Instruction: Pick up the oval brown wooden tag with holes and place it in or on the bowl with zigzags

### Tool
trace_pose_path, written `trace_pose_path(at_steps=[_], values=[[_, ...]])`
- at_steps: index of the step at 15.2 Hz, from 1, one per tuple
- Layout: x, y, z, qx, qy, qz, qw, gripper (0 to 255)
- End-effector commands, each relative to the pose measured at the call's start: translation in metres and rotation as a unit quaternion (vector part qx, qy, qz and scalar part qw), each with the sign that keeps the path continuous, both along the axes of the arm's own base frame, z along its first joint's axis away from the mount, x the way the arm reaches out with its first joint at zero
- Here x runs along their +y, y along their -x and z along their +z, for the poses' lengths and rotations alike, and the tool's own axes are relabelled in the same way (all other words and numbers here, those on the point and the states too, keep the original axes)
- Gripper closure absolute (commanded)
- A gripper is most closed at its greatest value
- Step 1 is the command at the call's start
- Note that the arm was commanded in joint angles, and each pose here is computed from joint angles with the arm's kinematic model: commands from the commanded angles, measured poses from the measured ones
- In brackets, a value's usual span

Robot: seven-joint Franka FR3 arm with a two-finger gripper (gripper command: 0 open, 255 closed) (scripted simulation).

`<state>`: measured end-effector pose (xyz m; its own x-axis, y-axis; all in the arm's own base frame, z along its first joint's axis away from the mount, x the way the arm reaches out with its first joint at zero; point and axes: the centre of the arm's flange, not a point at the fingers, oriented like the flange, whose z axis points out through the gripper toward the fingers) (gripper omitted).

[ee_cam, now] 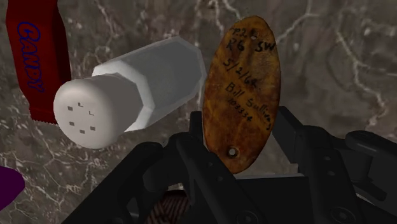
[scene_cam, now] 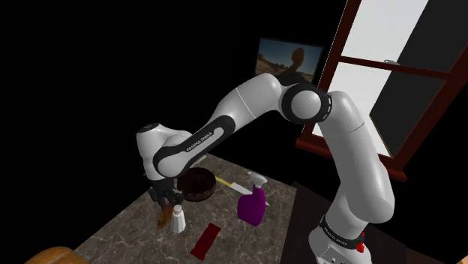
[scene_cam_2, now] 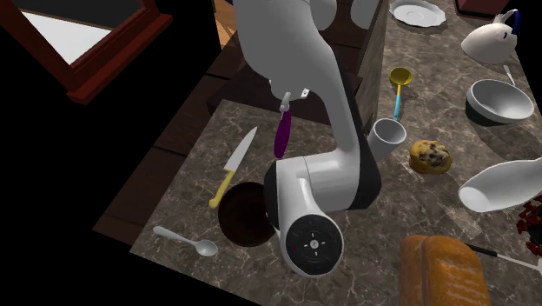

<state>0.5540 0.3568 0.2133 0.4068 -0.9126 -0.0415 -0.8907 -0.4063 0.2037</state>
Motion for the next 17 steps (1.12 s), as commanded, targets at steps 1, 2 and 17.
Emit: trace_pose_path(at_steps=[1, 2, 17], values=[[0.000, 0.001, 0.010, 0.000, 0.000, 0.000, 1.0000, 255], [0.000, 0.001, 0.015, 0.000, 0.000, 0.000, 1.0000, 255], [0.000, 0.001, 0.095, 0.000, 0.000, 0.000, 1.0000, 255]])
